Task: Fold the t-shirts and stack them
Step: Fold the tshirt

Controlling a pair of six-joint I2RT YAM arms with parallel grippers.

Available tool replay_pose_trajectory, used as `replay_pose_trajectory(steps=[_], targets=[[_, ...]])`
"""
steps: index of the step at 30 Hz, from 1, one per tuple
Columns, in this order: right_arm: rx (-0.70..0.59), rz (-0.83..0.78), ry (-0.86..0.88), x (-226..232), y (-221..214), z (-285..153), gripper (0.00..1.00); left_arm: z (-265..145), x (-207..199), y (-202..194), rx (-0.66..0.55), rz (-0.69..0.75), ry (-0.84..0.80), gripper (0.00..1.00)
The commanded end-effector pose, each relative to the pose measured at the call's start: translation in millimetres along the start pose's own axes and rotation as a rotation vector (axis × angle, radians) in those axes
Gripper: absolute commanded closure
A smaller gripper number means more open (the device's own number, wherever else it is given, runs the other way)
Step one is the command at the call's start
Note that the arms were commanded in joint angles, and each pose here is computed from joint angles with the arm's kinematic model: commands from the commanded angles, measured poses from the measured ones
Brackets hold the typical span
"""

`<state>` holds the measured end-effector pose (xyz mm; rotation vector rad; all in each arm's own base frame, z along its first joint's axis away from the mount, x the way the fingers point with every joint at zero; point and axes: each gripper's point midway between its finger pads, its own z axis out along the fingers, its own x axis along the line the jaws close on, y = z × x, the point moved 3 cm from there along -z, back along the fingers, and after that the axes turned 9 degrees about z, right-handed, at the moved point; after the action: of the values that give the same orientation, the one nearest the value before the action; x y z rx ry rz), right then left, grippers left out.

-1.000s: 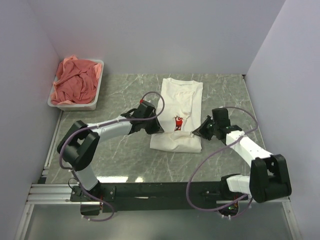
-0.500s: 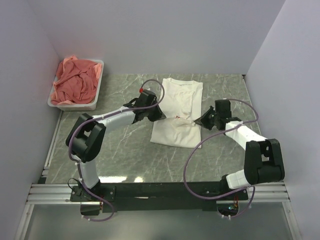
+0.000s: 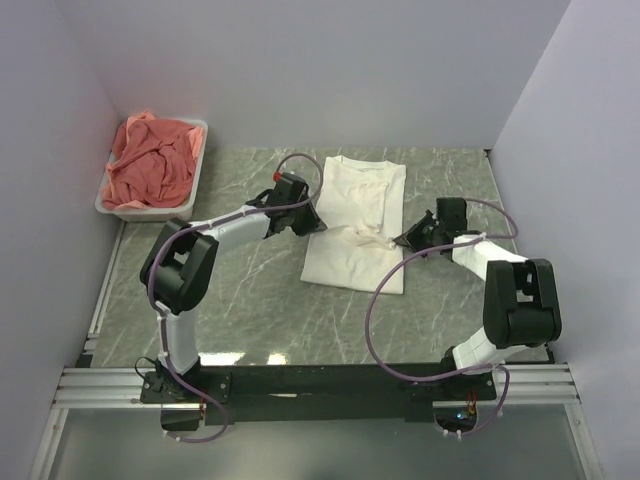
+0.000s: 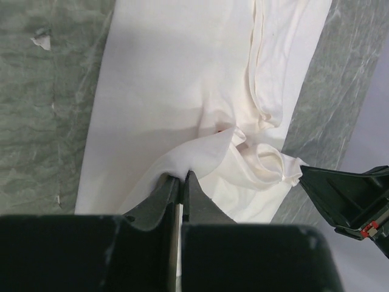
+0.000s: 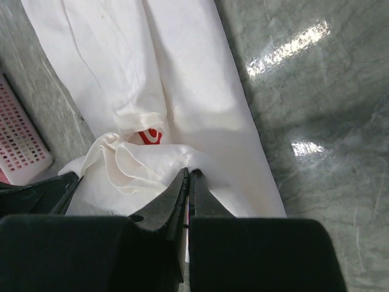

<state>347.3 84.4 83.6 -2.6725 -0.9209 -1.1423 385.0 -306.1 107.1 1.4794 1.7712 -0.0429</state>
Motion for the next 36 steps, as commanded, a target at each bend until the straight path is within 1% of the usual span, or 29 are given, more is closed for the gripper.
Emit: replay_pose_trajectory(steps=[1, 9, 10, 17, 23, 25, 27, 28, 29, 30, 31, 32, 33, 34, 35, 36], targets=[[-0.037, -0.017, 0.092, 27.4, 19.2, -2.8, 1.00, -2.6, -17.2, 25.5, -0.059, 0.021, -0.068, 0.99], [-0.040, -0.016, 0.113, 36.0, 25.3, -5.5, 1.00, -2.7, -22.1, 39.5, -0.072, 0.023, -0.089, 0.99], [-0.053, 0.003, 0.110, 32.5, 33.8, -6.9, 1.00, -1.9, -21.7, 40.2, -0.070, 0.024, -0.087, 0.99], [-0.055, 0.030, 0.121, 31.8, 43.0, -4.7, 1.00, 5.4, -17.6, 46.1, -0.068, 0.016, -0.096, 0.99], [-0.008, 0.038, 0.116, 31.8, 44.1, 8.5, 1.00, 19.7, -12.9, 51.1, -0.052, 0.021, -0.100, 0.99], [-0.025, 0.006, 0.133, 37.7, 51.1, 12.4, 1.00, 21.8, -8.0, 52.5, -0.053, 0.013, -0.099, 0.99], [-0.036, -0.007, 0.125, 40.2, 57.2, 15.9, 1.00, 23.6, -4.4, 57.6, -0.067, 0.010, -0.101, 0.98], [-0.036, -0.017, 0.126, 40.8, 59.0, 17.0, 1.00, 23.3, -4.8, 59.9, -0.073, 0.012, -0.107, 0.94], [-0.029, -0.014, 0.121, 38.8, 59.4, 20.8, 1.00, 23.6, -4.0, 63.0, -0.074, 0.013, -0.117, 0.93], [-0.022, -0.021, 0.133, 43.1, 60.5, 20.8, 0.97, 24.3, -3.5, 65.9, -0.080, 0.019, -0.122, 0.91], [-0.021, -0.025, 0.134, 43.8, 61.5, 22.3, 0.95, 24.6, -3.9, 66.3, -0.073, 0.023, -0.131, 0.82], [-0.024, -0.026, 0.133, 44.4, 63.9, 24.2, 0.92, 25.3, -2.7, 70.7, -0.073, 0.022, -0.135, 0.78], [-0.014, -0.024, 0.111, 40.2, 62.2, 25.2, 0.81, 25.2, -2.0, 72.6, -0.075, 0.028, -0.142, 0.72], [-0.017, -0.025, 0.109, 39.8, 63.6, 24.4, 0.73, 22.3, -2.9, 75.4, -0.082, 0.033, -0.151, 0.60], [-0.021, -0.028, 0.111, 40.4, 64.2, 22.3, 0.66, 19.8, 0.3, 77.1, -0.083, 0.030, -0.152, 0.56], [-0.030, -0.032, 0.110, 39.8, 66.7, 19.9, 0.56, 17.2, 1.3, 80.6, -0.095, 0.038, -0.156, 0.53]])
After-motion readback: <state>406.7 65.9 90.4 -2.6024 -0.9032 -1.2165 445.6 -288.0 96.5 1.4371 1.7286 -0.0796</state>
